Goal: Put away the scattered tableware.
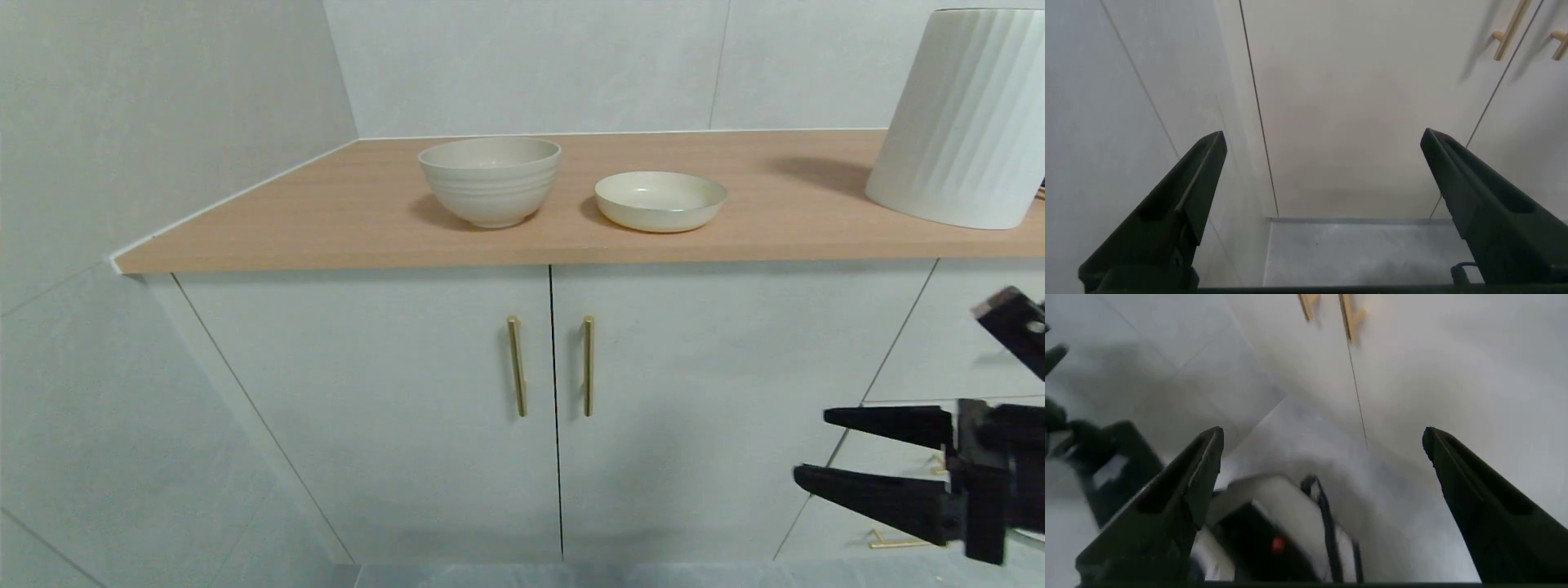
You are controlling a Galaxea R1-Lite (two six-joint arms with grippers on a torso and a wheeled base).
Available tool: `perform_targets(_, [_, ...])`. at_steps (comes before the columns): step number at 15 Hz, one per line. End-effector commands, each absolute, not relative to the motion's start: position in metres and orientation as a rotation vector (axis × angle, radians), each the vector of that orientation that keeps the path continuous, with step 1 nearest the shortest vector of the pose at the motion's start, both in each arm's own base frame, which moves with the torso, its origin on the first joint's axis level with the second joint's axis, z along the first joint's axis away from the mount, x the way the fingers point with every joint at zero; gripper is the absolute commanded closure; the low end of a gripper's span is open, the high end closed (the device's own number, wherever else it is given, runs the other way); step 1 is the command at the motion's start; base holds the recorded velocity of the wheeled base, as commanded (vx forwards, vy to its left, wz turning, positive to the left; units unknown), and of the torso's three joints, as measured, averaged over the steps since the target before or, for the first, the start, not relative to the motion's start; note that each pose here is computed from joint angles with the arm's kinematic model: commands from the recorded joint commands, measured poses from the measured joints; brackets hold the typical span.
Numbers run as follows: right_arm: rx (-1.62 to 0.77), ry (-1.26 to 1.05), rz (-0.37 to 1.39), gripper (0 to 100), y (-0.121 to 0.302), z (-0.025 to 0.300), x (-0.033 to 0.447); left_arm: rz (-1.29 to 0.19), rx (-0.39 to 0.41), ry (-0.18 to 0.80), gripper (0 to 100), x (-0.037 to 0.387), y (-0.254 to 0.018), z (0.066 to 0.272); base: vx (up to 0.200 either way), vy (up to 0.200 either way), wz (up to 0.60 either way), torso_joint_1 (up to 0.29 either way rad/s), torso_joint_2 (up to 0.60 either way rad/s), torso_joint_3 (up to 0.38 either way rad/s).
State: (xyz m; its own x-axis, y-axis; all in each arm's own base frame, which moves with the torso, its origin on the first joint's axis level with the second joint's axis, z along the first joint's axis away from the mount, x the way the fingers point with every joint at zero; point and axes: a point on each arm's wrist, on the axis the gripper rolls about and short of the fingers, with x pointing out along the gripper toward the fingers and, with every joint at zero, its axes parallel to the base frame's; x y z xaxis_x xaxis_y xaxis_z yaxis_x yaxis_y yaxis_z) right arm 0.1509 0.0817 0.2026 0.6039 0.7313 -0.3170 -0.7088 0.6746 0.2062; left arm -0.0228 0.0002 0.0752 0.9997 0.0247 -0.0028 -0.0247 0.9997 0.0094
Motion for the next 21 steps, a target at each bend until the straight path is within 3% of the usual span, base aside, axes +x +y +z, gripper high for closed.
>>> perform_targets(1, [0.052,0.461,0.885,0,0.128,0.179,0.212,0.026,0.009,0.005,0,-0.023,0.0,0.075,0.0,0.0,0.0,0.0,0.0,0.0])
perform_targets(7, [0.035,0.464,0.957,0,0.178,0.169,0.255,0.025,0.009,0.003,0,-0.023,0.0,0.075,0.0,0.0,0.0,0.0,0.0,0.0])
perform_targets(16, [0.059,0.435,0.983,0,0.208,0.144,0.277,0.025,0.009,0.003,0,-0.023,0.0,0.075,0.0,0.0,0.0,0.0,0.0,0.0])
perform_targets(21, [0.113,0.391,0.957,0,0.214,0.146,0.282,0.025,0.009,0.003,0,-0.023,0.0,0.075,0.0,0.0,0.0,0.0,0.0,0.0])
